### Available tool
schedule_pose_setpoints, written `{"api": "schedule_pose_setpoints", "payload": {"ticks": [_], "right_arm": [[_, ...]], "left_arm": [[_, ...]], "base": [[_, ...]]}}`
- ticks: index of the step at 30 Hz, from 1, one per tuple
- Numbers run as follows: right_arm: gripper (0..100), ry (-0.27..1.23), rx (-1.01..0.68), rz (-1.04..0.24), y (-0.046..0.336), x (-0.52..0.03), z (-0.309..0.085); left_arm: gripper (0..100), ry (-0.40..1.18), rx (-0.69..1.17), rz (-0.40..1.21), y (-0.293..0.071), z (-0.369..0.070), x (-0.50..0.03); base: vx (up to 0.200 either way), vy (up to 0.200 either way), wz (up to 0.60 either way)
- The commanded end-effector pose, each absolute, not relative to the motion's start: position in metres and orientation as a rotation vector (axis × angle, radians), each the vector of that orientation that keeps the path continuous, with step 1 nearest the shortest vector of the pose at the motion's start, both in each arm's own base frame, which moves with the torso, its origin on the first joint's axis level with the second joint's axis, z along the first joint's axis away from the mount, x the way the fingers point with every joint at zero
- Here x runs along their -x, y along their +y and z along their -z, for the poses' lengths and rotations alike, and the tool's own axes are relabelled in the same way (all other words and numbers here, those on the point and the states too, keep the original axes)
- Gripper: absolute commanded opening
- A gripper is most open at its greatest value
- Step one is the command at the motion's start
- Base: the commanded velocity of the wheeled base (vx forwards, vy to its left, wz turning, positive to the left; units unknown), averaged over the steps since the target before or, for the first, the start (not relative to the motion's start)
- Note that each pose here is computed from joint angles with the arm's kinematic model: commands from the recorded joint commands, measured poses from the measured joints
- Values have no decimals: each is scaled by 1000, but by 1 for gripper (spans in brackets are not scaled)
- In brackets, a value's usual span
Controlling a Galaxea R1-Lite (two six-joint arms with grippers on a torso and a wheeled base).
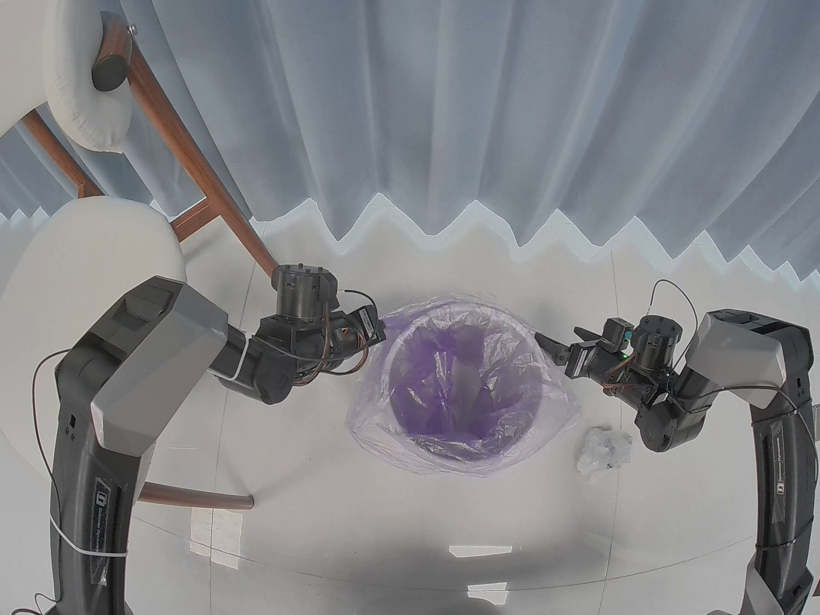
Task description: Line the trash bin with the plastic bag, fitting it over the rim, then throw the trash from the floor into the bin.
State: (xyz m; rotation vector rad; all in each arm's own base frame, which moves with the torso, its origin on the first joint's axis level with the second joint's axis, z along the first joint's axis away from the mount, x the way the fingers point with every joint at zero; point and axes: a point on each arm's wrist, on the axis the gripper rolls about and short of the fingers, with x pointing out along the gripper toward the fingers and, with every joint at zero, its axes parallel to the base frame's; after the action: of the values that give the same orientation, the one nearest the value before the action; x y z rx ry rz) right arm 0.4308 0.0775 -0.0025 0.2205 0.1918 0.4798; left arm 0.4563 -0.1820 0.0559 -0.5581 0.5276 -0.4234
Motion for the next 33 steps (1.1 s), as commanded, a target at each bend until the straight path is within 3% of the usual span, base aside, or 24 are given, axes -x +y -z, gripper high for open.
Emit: {"api": "schedule_pose_setpoints", "payload": {"ticks": [1, 12, 13, 26, 33], "right_arm": [[100, 222, -223, -476, 77, -425, 14], [100, 200, -221, -474, 75, -420, 25], [100, 197, -221, -473, 75, -420, 24], [100, 156, -284, -326, 24, -408, 11], [100, 228, -519, -285, 19, -371, -3]], "left_arm": [[0, 567, 569, 387, -181, -36, -459], [0, 589, 750, 332, -183, -45, -456], [100, 584, 751, 334, -183, -47, -456], [100, 563, 917, 179, -143, -79, -434], [100, 622, 918, 201, -142, -96, -371]], "base": [[0, 0, 0], [0, 0, 0], [0, 0, 0], [0, 0, 0], [0, 0, 0]]}}
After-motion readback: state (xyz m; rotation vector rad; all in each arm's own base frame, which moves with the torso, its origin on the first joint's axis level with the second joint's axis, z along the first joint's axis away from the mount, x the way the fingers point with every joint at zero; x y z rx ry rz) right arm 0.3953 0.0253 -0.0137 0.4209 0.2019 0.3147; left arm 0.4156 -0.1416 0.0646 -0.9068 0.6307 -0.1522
